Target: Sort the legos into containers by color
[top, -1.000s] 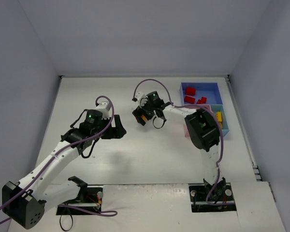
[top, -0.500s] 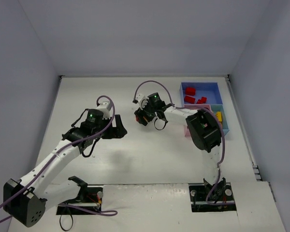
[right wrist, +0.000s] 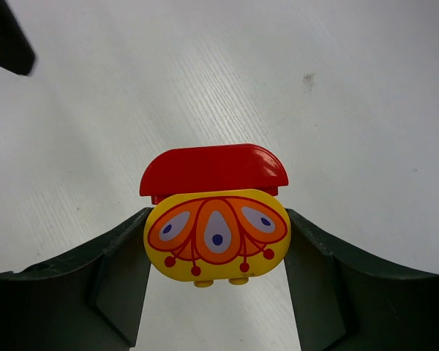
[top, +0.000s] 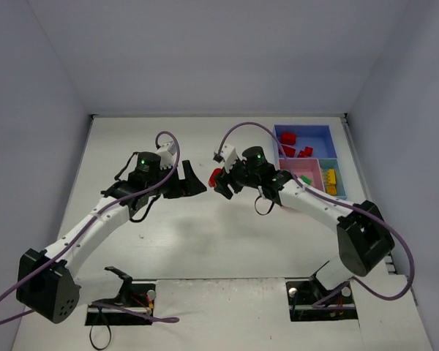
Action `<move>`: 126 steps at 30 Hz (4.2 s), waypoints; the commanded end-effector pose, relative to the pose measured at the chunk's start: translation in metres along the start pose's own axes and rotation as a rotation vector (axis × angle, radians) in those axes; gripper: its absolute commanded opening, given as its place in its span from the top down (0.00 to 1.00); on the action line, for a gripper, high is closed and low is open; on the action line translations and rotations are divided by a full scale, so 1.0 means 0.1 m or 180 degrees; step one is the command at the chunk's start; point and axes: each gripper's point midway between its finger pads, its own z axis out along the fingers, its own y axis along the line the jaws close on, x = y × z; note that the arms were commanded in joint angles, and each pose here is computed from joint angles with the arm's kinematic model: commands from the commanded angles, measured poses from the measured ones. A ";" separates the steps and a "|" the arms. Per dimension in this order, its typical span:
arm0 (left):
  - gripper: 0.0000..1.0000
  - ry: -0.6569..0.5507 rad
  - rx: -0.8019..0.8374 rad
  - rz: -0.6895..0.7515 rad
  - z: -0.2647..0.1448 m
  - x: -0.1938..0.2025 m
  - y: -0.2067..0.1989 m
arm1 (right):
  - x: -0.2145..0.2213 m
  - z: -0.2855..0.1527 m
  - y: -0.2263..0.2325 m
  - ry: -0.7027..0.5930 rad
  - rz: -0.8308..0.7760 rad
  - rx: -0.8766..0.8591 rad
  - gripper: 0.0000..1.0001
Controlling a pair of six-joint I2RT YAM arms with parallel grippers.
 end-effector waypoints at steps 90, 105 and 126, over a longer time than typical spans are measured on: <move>0.88 -0.0456 0.0440 0.0280 -0.05 -0.52 -0.38 | 1.90 -2.52 -2.58 -0.0599 0.4876 0.4562 0.70; 0.88 -0.0477 0.0576 0.0547 0.04 -0.56 -0.60 | 1.51 -2.63 -2.49 -0.0655 0.4413 0.4289 0.06; 0.84 -0.1224 0.1062 0.2517 -0.11 -0.57 -1.14 | -1.17 -1.41 -0.53 -0.1105 0.2629 -0.0145 0.31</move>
